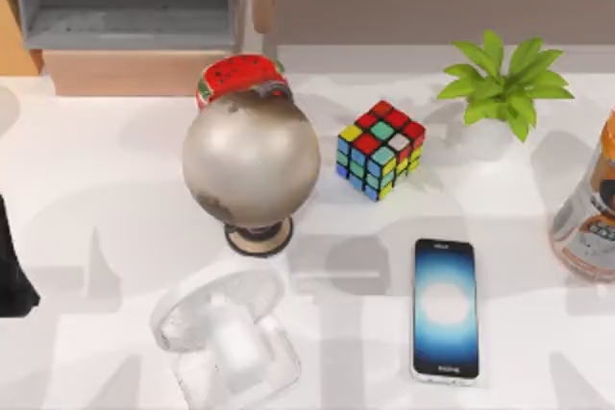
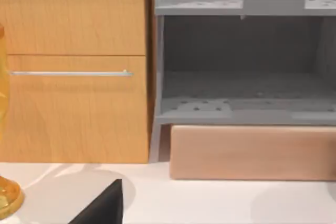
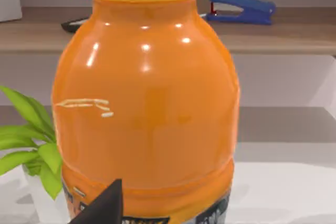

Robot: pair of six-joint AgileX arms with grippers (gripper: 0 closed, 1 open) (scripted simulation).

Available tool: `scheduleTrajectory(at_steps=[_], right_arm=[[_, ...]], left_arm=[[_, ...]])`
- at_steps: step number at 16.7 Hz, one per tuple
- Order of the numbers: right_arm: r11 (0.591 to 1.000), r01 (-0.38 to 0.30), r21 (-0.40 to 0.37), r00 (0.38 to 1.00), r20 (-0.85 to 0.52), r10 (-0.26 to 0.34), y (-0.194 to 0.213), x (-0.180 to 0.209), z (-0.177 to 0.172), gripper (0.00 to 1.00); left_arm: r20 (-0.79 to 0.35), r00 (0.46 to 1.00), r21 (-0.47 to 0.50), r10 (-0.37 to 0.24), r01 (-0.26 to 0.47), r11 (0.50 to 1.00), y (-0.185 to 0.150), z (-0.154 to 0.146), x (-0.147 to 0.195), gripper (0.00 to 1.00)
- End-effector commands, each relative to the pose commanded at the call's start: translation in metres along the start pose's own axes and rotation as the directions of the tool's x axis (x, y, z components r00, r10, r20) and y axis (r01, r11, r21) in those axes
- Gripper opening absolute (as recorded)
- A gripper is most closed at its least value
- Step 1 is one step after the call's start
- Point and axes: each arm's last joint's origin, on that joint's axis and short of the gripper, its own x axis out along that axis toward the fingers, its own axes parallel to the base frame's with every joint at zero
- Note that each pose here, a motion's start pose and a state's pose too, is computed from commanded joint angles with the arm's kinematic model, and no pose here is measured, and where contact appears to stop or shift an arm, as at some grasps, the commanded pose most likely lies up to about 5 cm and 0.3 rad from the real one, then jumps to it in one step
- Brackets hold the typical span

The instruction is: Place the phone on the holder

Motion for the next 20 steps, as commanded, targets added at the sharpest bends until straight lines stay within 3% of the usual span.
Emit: scheduleTrajectory(at_steps=[4, 7, 9, 12, 15, 20], right_arm=[[1.000, -0.011, 0.014, 0.999, -0.044, 0.012, 0.001, 0.001, -0.001, 1.00], [0.997, -0.034, 0.064, 0.976, -0.213, 0.047, 0.005, 0.005, -0.001, 1.00], [0.994, -0.037, 0.103, 0.923, -0.377, 0.074, 0.010, 0.010, 0.002, 1.00], [0.988, -0.013, 0.151, 0.764, -0.637, 0.107, 0.019, 0.022, 0.010, 1.00], [0.986, 0.033, 0.161, 0.536, -0.836, 0.118, 0.037, 0.045, 0.023, 1.00], [0.992, 0.099, 0.083, 0.181, -0.981, 0.064, 0.089, 0.097, 0.031, 1.00]], left_arm=[[0.000, 1.000, 0.000, 0.000, 0.000, 1.000, 0.000, 0.000, 0.000, 1.00], [0.000, 1.000, 0.000, 0.000, 0.000, 1.000, 0.000, 0.000, 0.000, 1.00], [0.000, 1.000, 0.000, 0.000, 0.000, 1.000, 0.000, 0.000, 0.000, 1.00], [0.000, 1.000, 0.000, 0.000, 0.000, 1.000, 0.000, 0.000, 0.000, 1.00], [0.000, 1.000, 0.000, 0.000, 0.000, 1.000, 0.000, 0.000, 0.000, 1.00], [0.000, 1.000, 0.000, 0.000, 0.000, 1.000, 0.000, 0.000, 0.000, 1.00]])
